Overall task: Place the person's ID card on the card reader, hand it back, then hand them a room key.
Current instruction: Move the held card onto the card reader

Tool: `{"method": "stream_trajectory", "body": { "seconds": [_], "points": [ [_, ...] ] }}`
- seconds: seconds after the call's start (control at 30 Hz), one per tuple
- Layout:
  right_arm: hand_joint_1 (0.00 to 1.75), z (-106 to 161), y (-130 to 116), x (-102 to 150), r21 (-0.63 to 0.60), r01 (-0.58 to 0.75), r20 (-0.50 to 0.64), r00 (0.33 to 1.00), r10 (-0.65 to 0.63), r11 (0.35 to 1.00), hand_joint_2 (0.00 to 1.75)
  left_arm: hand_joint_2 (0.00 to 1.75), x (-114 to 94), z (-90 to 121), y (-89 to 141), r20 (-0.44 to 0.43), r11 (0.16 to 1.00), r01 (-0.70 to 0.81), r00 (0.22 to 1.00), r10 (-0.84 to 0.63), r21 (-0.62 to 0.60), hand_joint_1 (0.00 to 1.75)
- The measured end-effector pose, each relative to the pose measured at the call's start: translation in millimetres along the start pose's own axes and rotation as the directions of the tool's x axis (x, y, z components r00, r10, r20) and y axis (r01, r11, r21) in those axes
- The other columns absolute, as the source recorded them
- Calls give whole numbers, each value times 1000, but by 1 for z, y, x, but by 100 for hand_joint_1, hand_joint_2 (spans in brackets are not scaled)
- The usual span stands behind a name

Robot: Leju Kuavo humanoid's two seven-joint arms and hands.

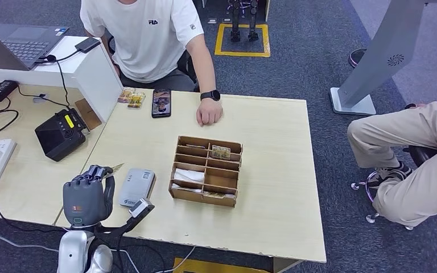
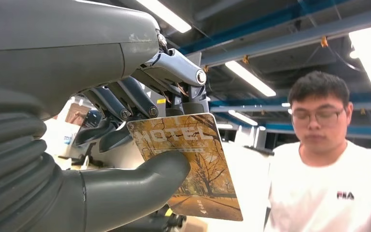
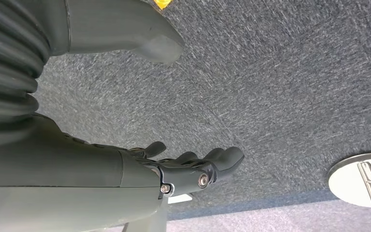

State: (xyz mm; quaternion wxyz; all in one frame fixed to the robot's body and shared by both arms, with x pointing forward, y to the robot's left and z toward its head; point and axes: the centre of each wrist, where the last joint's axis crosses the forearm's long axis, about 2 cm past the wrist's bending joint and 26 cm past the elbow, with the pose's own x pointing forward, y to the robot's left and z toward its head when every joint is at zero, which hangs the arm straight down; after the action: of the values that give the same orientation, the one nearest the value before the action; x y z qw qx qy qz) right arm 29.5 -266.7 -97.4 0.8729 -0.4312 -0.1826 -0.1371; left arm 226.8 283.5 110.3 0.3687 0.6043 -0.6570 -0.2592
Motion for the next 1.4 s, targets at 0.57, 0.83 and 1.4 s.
{"method": "stream_trajectory", "body": {
  "seconds": [0.57, 0.83, 1.4],
  "points": [
    [0, -1, -1, -1, 2, -16, 20, 1000, 16, 1000, 175, 175, 26, 26, -13, -63, 992, -39, 997, 32, -120, 175],
    [0, -1, -1, 0, 6, -26, 36, 999, 26, 1000, 175, 175, 34, 28, -19, -59, 988, -58, 997, 50, -144, 175],
    [0, -1, 1, 4, 38, -77, 102, 992, 72, 996, 175, 175, 62, 7, -54, -66, 968, -92, 995, 79, -234, 175]
  ]
}}
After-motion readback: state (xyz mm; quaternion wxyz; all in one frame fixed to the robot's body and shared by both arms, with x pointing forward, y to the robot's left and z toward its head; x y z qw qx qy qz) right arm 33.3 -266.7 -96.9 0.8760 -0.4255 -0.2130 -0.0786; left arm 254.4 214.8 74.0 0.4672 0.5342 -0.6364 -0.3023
